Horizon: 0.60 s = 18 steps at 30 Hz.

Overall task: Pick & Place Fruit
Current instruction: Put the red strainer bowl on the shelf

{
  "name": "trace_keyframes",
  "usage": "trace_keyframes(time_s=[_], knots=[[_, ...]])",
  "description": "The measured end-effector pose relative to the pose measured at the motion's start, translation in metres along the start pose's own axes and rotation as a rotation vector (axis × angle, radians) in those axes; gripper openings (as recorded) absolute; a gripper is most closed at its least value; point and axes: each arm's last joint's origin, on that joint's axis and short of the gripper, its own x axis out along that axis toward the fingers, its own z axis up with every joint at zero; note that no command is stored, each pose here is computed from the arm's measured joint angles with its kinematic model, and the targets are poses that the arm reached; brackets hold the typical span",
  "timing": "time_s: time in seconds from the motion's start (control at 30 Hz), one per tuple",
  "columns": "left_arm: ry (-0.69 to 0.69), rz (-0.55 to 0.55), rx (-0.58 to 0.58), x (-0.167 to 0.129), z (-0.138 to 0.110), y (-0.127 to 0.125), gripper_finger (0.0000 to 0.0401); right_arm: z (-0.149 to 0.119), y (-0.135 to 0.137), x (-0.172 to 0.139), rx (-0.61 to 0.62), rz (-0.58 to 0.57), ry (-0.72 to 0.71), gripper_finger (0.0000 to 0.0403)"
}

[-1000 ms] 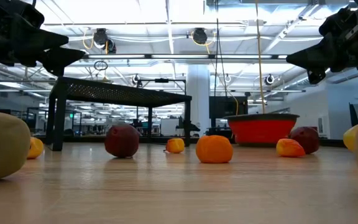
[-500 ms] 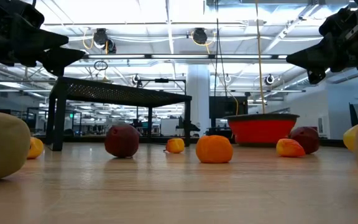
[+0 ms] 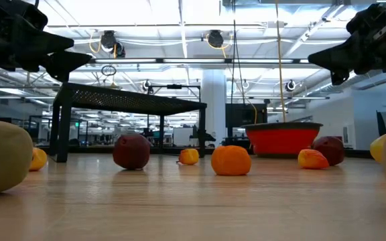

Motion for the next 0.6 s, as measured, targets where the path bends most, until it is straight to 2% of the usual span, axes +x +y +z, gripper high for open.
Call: trace_keyframes(time_s=[0.17, 0.3, 0.43, 0.6], knots=[[0.000, 0.000, 0.000, 0.0000, 0.0000, 0.0000, 0.0271, 0.0002, -0.0003, 0.0000, -0.021, -0.011, -0.003, 0.0000], [0.000, 0.000, 0.000, 0.0000, 0.0000, 0.0000, 0.0271, 0.0004, -0.0026, -0.0001, -0.059, -0.089, -0.007, 0.0000], [0.000, 0.000, 0.000, 0.0000, 0.0001, 0.0000, 0.0271, 0.0008, -0.0044, -0.0004, -0.024, -0.153, -0.017, 0.0000], [0.000, 0.000, 0.000, 0.0000, 0.0000, 0.0000, 0.0271, 0.0078, -0.0038, -0.0006, -0.007, -0.147, -0.089, 0.0000]])
